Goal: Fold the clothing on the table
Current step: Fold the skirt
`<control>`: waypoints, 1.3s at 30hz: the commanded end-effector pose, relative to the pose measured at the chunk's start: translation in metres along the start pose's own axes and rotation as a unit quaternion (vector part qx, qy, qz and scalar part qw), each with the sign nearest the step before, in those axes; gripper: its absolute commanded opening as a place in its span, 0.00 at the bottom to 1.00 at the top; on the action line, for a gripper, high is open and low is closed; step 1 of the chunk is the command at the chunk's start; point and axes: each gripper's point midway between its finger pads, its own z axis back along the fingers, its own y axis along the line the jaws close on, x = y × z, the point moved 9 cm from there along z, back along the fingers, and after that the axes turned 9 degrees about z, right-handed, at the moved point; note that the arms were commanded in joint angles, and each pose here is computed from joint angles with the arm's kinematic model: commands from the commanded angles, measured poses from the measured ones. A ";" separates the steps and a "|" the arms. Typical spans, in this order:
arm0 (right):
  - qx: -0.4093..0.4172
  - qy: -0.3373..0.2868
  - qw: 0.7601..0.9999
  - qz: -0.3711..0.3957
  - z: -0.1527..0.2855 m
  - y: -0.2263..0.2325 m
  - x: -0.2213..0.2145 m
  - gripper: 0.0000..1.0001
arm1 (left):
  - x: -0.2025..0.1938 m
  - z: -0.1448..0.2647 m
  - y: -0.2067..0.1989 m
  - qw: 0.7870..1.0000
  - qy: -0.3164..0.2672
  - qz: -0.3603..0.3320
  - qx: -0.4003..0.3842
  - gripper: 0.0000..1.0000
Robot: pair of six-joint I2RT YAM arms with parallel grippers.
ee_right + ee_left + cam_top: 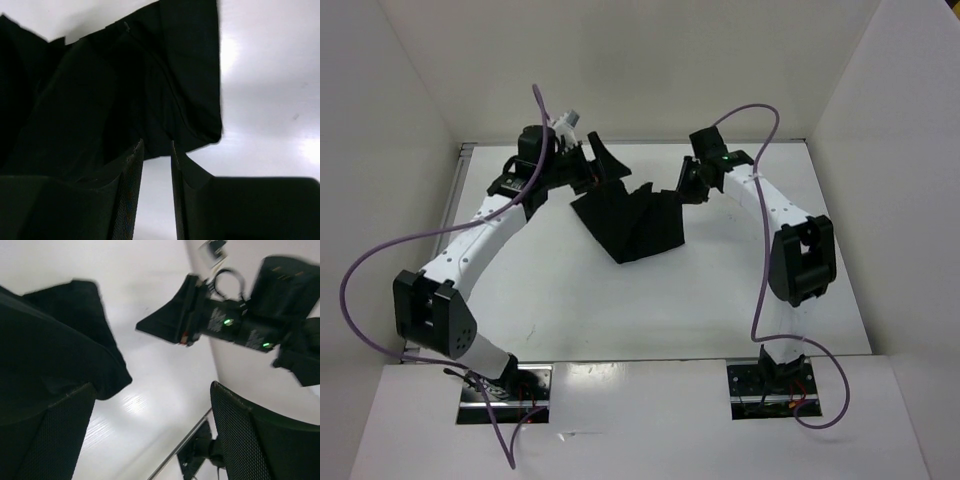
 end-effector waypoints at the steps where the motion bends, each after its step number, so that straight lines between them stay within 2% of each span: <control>1: 0.010 0.003 1.000 0.027 -0.002 0.017 0.010 0.34 | -0.024 -0.018 0.050 0.998 0.045 0.017 0.047 1.00; 3: 0.011 -0.004 0.999 0.031 -0.002 0.023 0.013 0.34 | -0.028 -0.029 0.056 0.997 0.072 0.021 0.027 1.00; 10: 0.006 0.006 1.000 0.025 -0.004 0.019 0.006 0.34 | -0.021 -0.070 0.058 0.995 0.097 0.023 0.009 1.00; 15: -0.023 0.005 1.000 -0.006 0.004 0.000 -0.009 0.34 | 0.000 -0.097 0.025 0.994 0.100 0.004 -0.046 1.00; 18: -0.030 0.000 0.999 -0.022 0.013 -0.013 -0.014 0.34 | 0.000 -0.119 0.003 0.992 0.107 -0.009 -0.070 1.00; 21: -0.044 -0.004 0.998 -0.039 0.023 -0.028 -0.018 0.34 | -0.017 -0.144 -0.002 0.986 0.144 -0.010 -0.082 1.00; 23: -0.039 -0.019 0.998 -0.049 0.029 -0.037 -0.018 0.35 | -0.020 -0.157 -0.010 0.984 0.153 -0.013 -0.086 1.00; 24: -0.027 -0.018 0.999 -0.035 0.029 -0.036 -0.017 0.44 | -0.024 -0.156 -0.015 0.985 0.155 -0.021 -0.074 1.00; 25: -0.016 -0.018 0.999 -0.029 0.033 -0.037 -0.016 0.47 | -0.019 -0.152 -0.019 0.988 0.140 -0.032 -0.063 1.00; 26: 0.015 -0.015 1.000 -0.017 0.036 -0.031 -0.013 0.47 | -0.009 -0.149 -0.021 0.993 0.099 -0.056 -0.035 1.00; 28: 0.051 -0.022 0.998 0.018 0.034 -0.024 -0.005 0.51 | 0.013 -0.121 -0.031 0.996 0.053 -0.074 -0.011 1.00; 29: 0.082 -0.013 0.996 0.028 0.035 -0.019 -0.003 0.51 | 0.022 -0.111 -0.030 0.997 0.037 -0.072 -0.002 1.00; 32: 0.119 -0.044 0.990 0.065 0.028 -0.003 0.015 0.53 | 0.052 -0.064 -0.016 0.998 -0.007 -0.054 0.021 1.00; 33: 0.134 -0.037 0.987 0.080 0.019 0.003 0.016 0.54 | 0.059 -0.038 -0.024 0.998 -0.032 -0.052 0.020 1.00; 34: 0.148 -0.051 0.983 0.097 0.020 0.010 0.029 0.54 | 0.059 -0.028 -0.001 0.997 -0.038 -0.036 0.051 1.00; 36: 0.172 -0.030 0.979 0.106 0.002 0.014 0.034 0.54 | 0.061 0.004 0.000 0.994 -0.073 -0.034 0.069 1.00; 37: 0.190 -0.043 0.973 0.122 0.004 0.025 0.046 0.54 | 0.063 0.015 0.011 0.992 -0.084 -0.024 0.090 1.00; 38: 0.198 -0.038 0.971 0.125 0.000 0.031 0.047 0.54 | 0.051 0.018 0.031 0.990 -0.073 -0.008 0.119 1.00; 39: 0.209 -0.024 0.968 0.136 -0.017 0.035 0.046 0.54 | 0.048 0.033 0.031 0.989 -0.085 -0.008 0.123 1.00</control>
